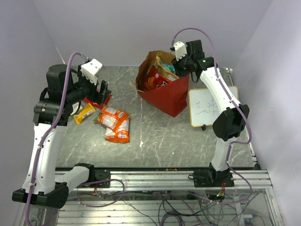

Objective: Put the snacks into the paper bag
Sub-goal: Place the snack in the paper bag.

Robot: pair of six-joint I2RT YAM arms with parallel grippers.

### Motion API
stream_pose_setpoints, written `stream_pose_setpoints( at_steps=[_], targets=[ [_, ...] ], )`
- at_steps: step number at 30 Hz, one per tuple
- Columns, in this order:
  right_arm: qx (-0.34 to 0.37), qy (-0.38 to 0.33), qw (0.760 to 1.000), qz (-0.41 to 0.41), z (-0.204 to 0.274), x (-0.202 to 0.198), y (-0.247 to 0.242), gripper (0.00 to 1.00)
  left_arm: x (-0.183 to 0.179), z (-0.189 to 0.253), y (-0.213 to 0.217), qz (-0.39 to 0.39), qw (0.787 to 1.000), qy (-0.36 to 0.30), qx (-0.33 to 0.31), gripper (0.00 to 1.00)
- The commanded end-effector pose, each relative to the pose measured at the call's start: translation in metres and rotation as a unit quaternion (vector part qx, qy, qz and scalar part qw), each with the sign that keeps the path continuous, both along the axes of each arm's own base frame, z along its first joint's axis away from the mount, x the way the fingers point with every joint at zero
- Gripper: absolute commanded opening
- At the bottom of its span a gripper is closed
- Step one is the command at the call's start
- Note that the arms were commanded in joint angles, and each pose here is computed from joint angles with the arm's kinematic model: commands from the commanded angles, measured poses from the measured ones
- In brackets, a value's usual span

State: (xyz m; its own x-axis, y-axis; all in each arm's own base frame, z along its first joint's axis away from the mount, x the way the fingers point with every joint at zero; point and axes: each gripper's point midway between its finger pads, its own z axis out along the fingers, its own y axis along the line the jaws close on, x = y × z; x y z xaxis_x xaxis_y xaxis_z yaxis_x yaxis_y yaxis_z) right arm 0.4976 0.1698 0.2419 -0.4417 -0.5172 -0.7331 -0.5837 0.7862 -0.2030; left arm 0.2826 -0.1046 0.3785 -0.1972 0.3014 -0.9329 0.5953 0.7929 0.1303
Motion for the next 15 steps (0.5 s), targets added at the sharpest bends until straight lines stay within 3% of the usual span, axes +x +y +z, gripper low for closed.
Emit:
stream_pose_setpoints(
  at_steps=[1,9,15],
  targets=[
    [0.011,-0.009,1.000,-0.005,0.018,0.002,-0.004,0.39,0.001,0.006,0.003,0.002,1.000,-0.019,0.001,0.83],
    [0.019,-0.035,0.999,-0.005,0.043,0.002,-0.005,0.51,0.010,-0.006,0.007,0.022,1.000,-0.003,0.001,0.84],
    [0.032,-0.052,0.998,-0.003,0.061,-0.004,-0.005,0.59,0.024,-0.042,0.016,0.053,0.997,0.053,0.022,0.88]
  ],
)
